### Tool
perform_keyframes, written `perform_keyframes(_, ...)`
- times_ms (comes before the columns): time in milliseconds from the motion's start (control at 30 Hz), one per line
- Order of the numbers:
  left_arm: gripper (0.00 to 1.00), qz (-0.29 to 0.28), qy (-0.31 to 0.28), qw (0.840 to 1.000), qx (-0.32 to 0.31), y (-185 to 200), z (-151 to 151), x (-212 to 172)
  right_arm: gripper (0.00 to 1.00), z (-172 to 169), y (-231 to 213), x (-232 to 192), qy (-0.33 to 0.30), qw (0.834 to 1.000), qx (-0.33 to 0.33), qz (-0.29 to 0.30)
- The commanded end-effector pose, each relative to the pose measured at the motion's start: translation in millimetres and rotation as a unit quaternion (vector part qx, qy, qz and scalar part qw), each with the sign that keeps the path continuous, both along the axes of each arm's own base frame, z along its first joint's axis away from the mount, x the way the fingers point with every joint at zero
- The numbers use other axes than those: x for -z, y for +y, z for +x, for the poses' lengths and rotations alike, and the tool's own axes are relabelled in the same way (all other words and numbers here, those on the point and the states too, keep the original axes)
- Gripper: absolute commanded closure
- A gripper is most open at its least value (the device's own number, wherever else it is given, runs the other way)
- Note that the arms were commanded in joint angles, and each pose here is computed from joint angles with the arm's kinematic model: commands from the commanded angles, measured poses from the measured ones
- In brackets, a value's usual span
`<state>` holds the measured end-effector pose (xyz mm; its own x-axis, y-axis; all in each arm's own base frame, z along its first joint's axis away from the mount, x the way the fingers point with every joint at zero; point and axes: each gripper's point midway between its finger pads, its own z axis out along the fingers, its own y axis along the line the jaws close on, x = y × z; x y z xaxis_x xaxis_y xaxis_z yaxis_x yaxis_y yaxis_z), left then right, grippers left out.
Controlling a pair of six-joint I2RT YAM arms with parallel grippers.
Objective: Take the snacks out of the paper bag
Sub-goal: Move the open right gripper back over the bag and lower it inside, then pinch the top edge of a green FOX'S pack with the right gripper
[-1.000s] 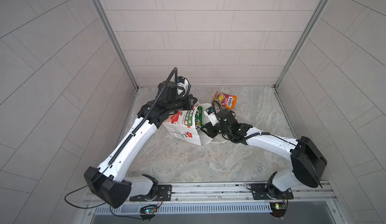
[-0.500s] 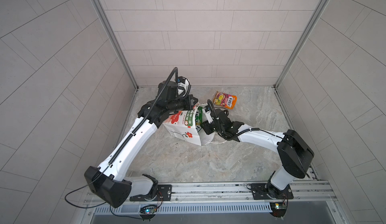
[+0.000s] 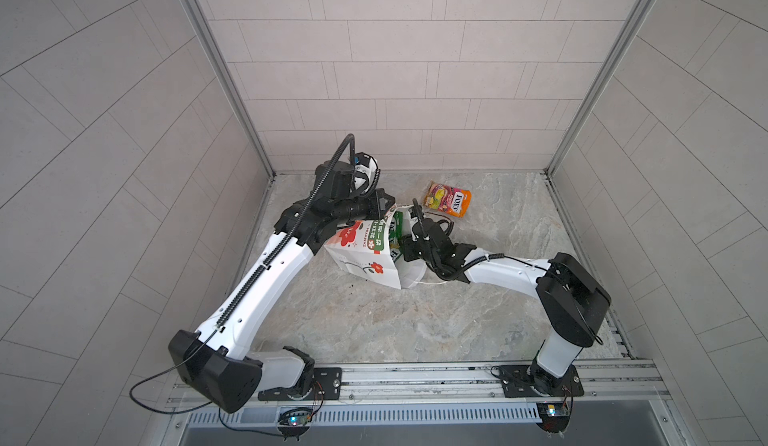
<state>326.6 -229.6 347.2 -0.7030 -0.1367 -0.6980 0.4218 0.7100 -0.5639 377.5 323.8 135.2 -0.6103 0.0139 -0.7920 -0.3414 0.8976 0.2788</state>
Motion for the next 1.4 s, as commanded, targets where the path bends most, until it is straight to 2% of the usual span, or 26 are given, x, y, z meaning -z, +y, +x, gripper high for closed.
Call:
perform_keyframes(0,1.00,-0.022,-0.029,0.999,0.015,-6.3,-1.7,-25.9,0.62,9.4,5.4,1.7,-0.003,1.000,0.024,0.019)
perform_keyframes(600,1.00,-0.020,-0.026,0.999,0.030,-9.8,-4.2,-27.0,0.58,28.1,18.3,22.4,-0.002,1.000,0.021,0.013)
perform_keyframes(700,1.00,-0.019,-0.026,0.999,0.031,-9.4,-5.0,-27.5,0.65,33.8,17.4,24.5,0.001,1.000,0.021,0.014)
perform_keyframes(900,1.00,-0.013,-0.025,0.999,0.028,-8.1,-4.8,-25.2,1.00,33.6,18.2,19.2,-0.005,1.000,0.001,0.022)
perform_keyframes(1367,1.00,0.011,-0.019,1.000,-0.004,2.1,1.5,-15.1,1.00,1.3,-3.8,-9.9,-0.001,0.998,-0.051,0.032)
